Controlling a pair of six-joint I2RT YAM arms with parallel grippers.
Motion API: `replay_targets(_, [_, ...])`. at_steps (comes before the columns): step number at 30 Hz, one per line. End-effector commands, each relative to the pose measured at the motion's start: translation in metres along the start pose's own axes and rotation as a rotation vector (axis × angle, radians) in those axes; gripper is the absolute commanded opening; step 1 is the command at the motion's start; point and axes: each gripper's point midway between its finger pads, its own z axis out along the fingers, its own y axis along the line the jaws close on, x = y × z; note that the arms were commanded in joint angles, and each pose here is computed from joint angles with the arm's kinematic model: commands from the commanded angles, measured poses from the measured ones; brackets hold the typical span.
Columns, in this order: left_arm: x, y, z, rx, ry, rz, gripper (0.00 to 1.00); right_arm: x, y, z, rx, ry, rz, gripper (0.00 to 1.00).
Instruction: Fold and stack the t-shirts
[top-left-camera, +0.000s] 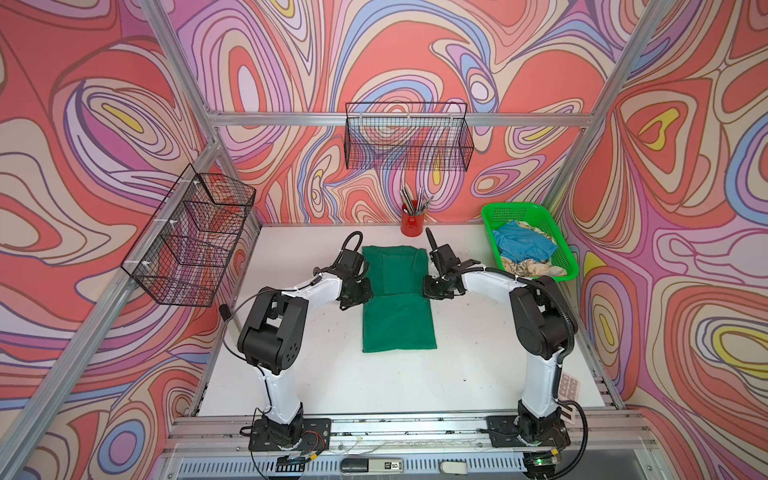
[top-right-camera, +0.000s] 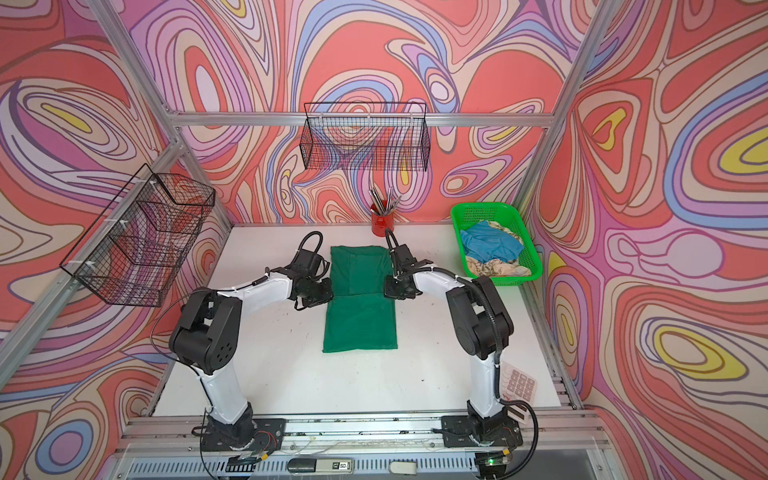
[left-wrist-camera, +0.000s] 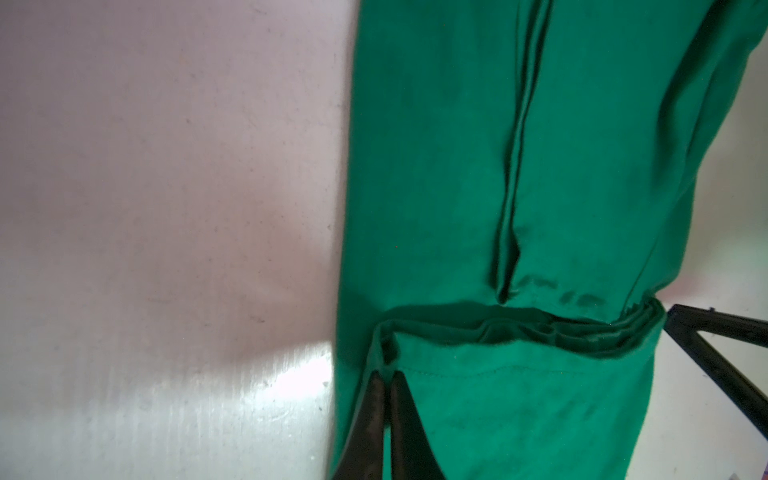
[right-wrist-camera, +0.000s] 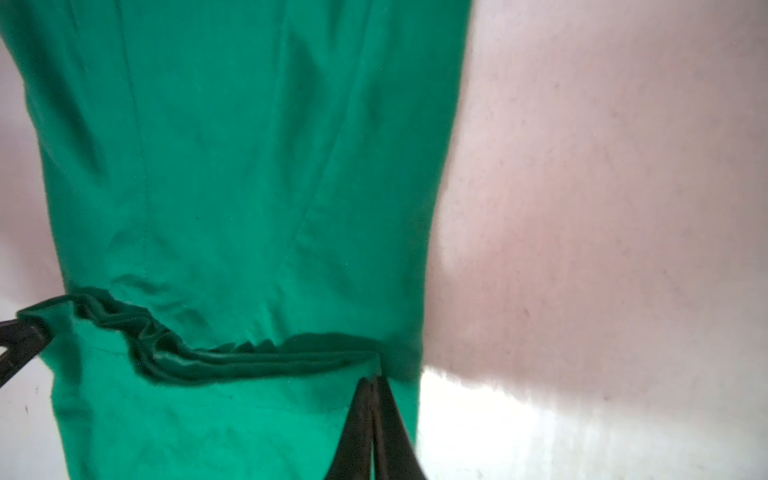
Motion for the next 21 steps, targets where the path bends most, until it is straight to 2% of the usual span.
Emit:
replay_targets(1, [-0.01,-0.001,-0.004,-0.009,-0.021,-0.001,0.0,-0.005,0.002,-0.02,-0.006,-0.029,0.006,0.0])
replay_targets(8, [-0.014,-0.008,-0.019,0.012,-0.049,0.006,0.0,-0.002,0.0,-0.033,0.0,-0.039,0.006,0.0])
replay_targets(12, [-0.013,-0.006,-0.016,0.0,-0.039,0.012,0.0,0.003,0.0,-0.023,-0.012,-0.016,0.008,0.0])
replay_targets(13, [-0.012,-0.005,-0.014,-0.001,-0.034,0.01,0.0,0.003,0.001,-0.02,-0.019,-0.011,0.009,0.03])
replay_targets(15, [-0.01,-0.004,-0.01,0.001,-0.027,0.004,0.0,0.004,0.002,-0.012,-0.032,0.001,0.01,0.17])
replay_targets(16, [-0.01,-0.004,-0.009,0.002,-0.025,0.001,0.0,0.005,0.002,-0.008,-0.035,0.005,0.011,0.2])
replay_targets(21, [-0.009,-0.003,-0.007,0.0,-0.02,-0.002,0.0,0.008,-0.001,0.006,-0.038,0.027,0.017,0.22])
